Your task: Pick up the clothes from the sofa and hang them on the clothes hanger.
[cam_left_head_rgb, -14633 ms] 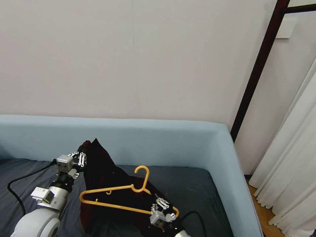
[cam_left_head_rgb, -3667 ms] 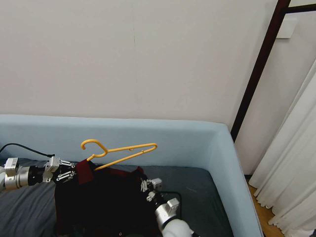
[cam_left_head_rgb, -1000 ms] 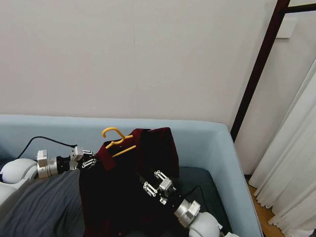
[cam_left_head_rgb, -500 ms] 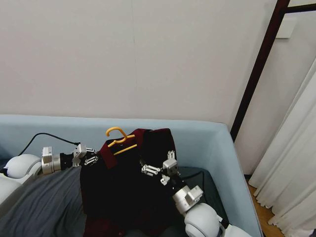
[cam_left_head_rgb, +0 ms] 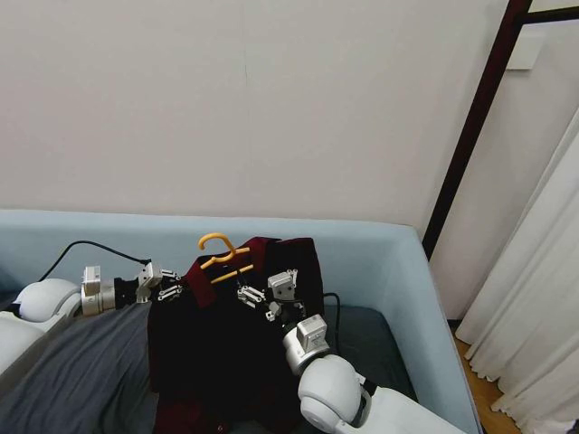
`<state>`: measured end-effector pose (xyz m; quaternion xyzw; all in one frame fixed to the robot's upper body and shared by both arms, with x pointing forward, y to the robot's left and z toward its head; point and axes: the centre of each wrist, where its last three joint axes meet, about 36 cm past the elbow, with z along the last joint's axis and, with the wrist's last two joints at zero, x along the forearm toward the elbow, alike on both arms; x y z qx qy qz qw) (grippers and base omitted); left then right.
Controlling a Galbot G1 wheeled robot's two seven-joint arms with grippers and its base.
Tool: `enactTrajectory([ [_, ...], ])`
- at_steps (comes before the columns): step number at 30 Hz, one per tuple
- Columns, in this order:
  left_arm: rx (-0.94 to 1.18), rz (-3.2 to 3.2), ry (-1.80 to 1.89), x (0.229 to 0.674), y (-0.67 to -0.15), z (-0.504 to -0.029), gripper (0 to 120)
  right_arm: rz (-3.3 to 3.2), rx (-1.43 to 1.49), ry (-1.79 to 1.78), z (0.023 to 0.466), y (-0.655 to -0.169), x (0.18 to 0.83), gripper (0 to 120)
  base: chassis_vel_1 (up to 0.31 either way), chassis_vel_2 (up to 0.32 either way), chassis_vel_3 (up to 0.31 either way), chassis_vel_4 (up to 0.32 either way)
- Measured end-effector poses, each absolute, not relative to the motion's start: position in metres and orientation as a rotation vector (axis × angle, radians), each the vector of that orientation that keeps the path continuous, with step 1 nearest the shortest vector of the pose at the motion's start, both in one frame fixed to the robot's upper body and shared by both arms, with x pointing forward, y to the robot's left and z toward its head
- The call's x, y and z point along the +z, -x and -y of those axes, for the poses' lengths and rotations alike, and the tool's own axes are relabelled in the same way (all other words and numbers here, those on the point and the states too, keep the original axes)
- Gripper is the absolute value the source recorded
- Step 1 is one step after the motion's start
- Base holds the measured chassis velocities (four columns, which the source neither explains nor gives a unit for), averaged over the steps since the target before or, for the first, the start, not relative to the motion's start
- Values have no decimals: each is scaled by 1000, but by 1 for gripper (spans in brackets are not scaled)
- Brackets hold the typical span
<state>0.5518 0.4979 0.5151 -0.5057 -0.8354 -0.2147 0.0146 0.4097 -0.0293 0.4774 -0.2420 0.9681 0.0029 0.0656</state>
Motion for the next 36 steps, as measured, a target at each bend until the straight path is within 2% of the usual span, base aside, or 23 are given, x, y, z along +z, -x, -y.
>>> enactTrajectory([
  [2,-673,2605,1572,514,-552,-500,2,-2917,22,717,30,-414,474,59,0,0,0,0],
  [3,-673,2605,1572,514,-552,-500,2,-2917,22,717,30,-414,474,59,0,0,0,0],
  [7,-687,2603,1566,513,-553,-504,2,-2859,118,746,33,-418,472,41,0,0,0,0],
  [8,-687,2603,1566,513,-553,-504,2,-2859,118,746,33,-418,472,41,0,0,0,0],
  [13,-696,2592,1573,511,-554,-504,2,-2819,173,788,34,-417,472,20,0,0,0,0],
  [14,-696,2592,1573,511,-554,-504,2,-2819,173,788,34,-417,472,20,0,0,0,0],
  [18,-697,2596,1572,511,-556,-504,2,-2814,179,814,38,-416,470,2,0,0,0,0],
  [24,-704,2599,1572,514,-557,-505,2,-2781,188,843,44,-420,466,0,0,0,0,0],
  [36,-721,2608,1566,525,-556,-510,2,-2457,240,1294,57,-415,447,0,0,0,0,0],
])
